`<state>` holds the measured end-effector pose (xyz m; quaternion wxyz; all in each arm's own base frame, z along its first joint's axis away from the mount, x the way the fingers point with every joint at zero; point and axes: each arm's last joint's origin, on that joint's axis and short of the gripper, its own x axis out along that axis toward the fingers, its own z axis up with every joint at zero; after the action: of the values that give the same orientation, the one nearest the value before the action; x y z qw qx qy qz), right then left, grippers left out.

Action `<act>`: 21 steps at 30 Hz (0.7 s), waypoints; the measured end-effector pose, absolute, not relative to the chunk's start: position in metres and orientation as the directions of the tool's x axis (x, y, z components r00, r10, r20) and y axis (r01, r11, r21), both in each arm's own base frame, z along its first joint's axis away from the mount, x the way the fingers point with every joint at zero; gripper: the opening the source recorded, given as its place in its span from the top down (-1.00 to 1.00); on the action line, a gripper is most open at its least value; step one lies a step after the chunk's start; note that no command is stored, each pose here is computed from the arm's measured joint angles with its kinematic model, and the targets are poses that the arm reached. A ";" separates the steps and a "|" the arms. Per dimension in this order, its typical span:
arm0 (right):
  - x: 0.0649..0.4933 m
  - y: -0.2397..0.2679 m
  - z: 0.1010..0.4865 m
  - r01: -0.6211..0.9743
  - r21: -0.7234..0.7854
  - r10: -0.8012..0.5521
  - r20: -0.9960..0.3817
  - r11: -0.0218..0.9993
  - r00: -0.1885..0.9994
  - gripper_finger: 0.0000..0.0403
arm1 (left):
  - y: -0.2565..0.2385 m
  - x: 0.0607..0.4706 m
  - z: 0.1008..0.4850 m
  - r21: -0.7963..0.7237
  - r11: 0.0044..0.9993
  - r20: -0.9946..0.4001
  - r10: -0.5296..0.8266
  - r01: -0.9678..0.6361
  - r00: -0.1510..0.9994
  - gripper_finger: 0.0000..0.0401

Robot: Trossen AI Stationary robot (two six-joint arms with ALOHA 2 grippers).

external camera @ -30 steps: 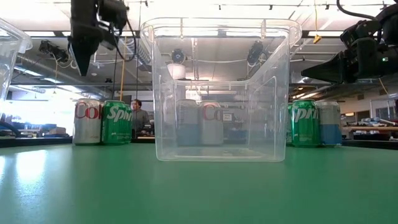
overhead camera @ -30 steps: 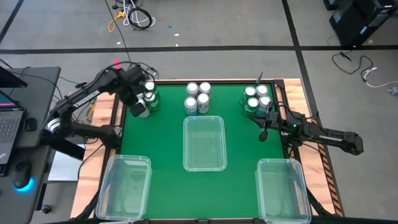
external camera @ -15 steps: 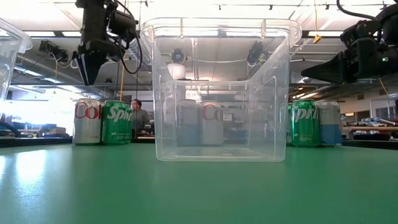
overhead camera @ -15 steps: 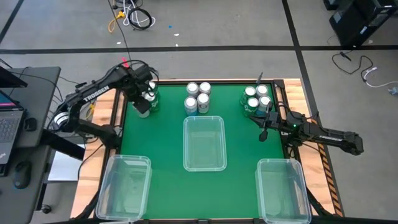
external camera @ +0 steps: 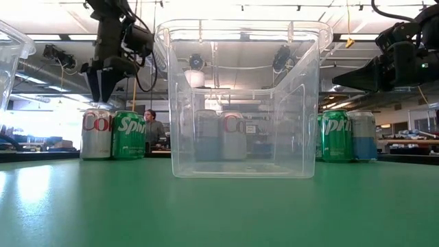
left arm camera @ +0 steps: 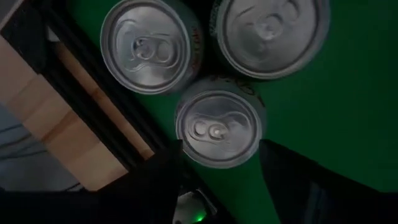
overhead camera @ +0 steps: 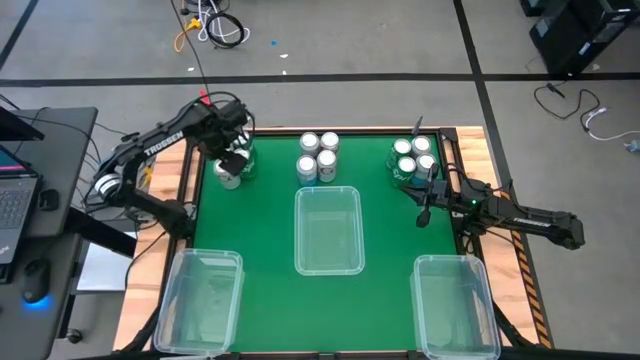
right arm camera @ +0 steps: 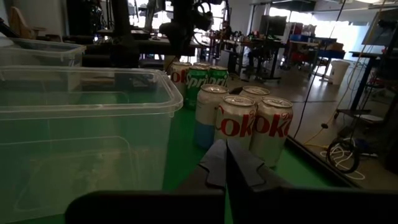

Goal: Sort soda cans
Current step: Put the silver soda can into the bottom left transparent bin

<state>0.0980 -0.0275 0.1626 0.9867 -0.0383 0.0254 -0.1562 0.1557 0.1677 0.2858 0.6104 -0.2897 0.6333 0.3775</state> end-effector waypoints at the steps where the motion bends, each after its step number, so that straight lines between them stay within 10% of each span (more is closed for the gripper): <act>1: 0.098 -0.027 0.163 0.306 -0.084 -0.310 -0.038 0.948 0.950 1.00 | 0.170 0.157 0.284 0.109 0.537 -0.994 0.078 -0.837 -0.080 -0.09; 21: 0.098 -0.027 0.163 0.306 -0.084 -0.310 -0.038 0.948 0.950 1.00 | 0.169 0.170 0.274 0.088 0.510 -0.993 -0.025 -0.855 -0.117 -0.36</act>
<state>0.0980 -0.0275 0.1626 0.9867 -0.0383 0.0254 -0.1562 0.1700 0.1693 0.2745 0.5729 -0.3369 0.6534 0.3623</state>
